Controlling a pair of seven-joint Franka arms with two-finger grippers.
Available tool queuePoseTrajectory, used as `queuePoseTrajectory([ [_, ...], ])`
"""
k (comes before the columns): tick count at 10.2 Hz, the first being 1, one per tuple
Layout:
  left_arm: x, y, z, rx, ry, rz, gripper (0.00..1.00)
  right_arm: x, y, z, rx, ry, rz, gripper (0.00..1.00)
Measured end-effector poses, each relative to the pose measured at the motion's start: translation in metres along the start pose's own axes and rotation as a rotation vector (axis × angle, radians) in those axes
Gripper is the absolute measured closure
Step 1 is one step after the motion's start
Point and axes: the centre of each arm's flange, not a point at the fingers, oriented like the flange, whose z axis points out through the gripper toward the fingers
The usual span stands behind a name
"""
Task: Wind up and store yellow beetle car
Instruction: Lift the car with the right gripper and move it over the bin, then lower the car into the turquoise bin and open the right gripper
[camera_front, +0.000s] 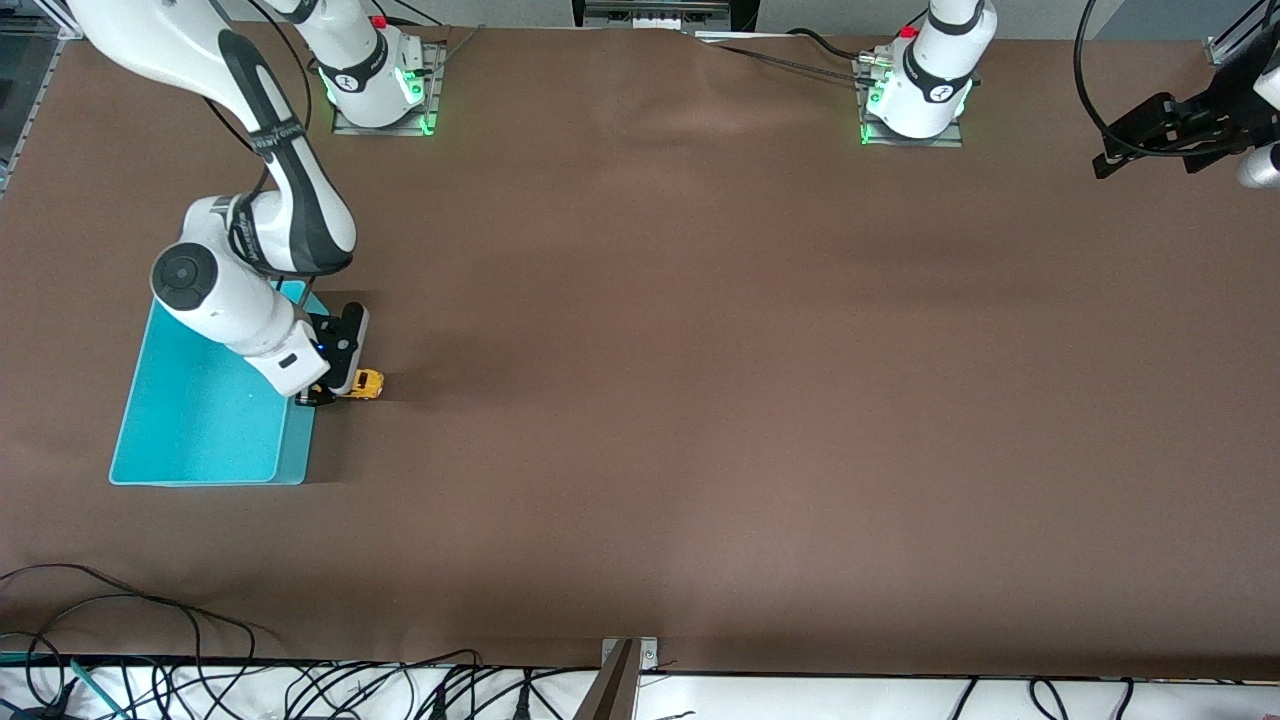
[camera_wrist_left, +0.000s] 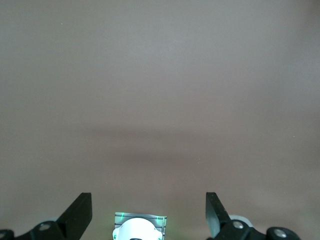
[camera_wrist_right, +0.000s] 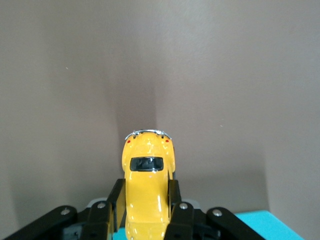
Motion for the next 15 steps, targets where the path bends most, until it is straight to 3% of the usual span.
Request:
queuePoseTrajectory([
  [2, -0.001, 0.005, -0.002, 0.001, 0.004, 0.009, 0.00, 0.005, 0.005, -0.040, 0.000, 0.003, 0.047, 0.61],
  [4, -0.001, 0.006, -0.003, 0.001, 0.006, 0.012, 0.00, -0.005, 0.008, -0.066, 0.013, -0.007, 0.199, 0.61],
  [10, -0.001, 0.005, -0.003, 0.000, 0.007, 0.009, 0.00, -0.173, -0.001, -0.048, 0.073, -0.092, 0.527, 0.61],
  [15, 0.001, 0.002, -0.001, 0.000, 0.002, 0.004, 0.00, -0.235, -0.040, 0.020, 0.049, -0.128, 0.638, 0.61],
])
